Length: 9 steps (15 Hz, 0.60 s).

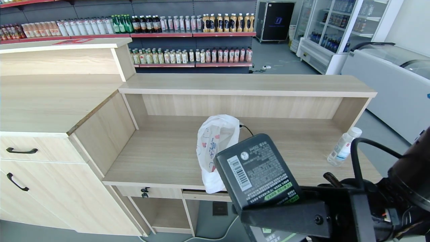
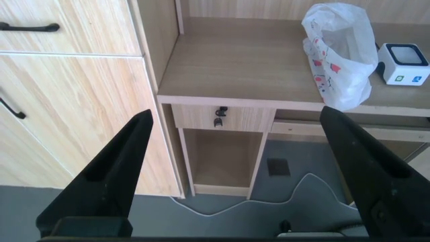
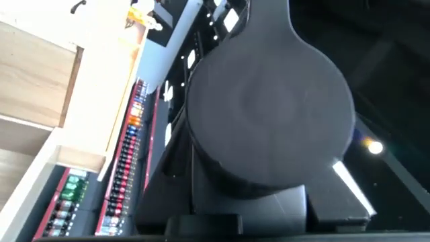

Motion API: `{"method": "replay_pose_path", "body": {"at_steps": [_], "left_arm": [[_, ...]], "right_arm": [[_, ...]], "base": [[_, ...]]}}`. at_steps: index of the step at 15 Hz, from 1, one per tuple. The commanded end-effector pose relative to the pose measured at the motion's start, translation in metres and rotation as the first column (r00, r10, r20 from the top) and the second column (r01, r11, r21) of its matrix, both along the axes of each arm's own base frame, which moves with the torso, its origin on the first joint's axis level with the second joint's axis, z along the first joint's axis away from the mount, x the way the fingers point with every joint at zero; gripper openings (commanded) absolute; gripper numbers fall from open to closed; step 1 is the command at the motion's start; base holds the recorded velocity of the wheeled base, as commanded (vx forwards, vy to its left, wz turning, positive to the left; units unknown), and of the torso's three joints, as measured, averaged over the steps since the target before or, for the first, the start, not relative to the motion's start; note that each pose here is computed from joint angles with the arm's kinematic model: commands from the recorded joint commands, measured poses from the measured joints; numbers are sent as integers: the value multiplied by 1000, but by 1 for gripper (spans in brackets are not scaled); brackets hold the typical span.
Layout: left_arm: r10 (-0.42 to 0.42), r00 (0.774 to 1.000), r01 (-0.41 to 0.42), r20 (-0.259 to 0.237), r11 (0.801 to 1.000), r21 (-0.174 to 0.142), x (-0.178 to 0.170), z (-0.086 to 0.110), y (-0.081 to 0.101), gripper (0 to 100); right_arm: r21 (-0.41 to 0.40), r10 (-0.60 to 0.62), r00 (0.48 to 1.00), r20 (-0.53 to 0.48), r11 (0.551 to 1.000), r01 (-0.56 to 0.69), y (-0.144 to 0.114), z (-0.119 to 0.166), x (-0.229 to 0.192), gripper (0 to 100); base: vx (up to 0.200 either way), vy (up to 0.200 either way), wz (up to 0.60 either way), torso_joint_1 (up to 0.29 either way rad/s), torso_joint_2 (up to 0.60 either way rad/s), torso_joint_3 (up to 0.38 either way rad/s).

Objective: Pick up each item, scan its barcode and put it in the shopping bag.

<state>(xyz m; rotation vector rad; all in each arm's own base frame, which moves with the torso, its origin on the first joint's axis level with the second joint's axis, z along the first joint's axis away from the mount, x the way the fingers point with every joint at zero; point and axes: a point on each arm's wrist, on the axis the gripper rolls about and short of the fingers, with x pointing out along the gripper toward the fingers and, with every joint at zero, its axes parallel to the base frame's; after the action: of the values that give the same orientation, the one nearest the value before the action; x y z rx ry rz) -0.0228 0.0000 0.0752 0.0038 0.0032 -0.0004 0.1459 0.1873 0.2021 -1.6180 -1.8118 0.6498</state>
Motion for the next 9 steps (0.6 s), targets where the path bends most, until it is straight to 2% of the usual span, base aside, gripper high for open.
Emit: {"method": "replay_pose_path", "body": {"at_steps": [1, 7, 9], "left_arm": [[0, 1000, 0, 0, 1000, -1, 0, 0, 0, 100], [0, 1000, 0, 0, 1000, 1, 0, 0, 0, 100], [0, 1000, 0, 0, 1000, -1, 0, 0, 0, 100]], "right_arm": [[-15, 10, 1000, -23, 1000, -11, 4, -5, 1, 0], [-24, -3, 995, -98, 1000, 0, 3, -6, 2, 0], [-58, -157, 943, -292, 988, 147, -10, -6, 11, 0]], "base": [[0, 0, 0, 0, 0, 0], [0, 0, 0, 0, 0, 0], [0, 0, 0, 0, 0, 0]]}}
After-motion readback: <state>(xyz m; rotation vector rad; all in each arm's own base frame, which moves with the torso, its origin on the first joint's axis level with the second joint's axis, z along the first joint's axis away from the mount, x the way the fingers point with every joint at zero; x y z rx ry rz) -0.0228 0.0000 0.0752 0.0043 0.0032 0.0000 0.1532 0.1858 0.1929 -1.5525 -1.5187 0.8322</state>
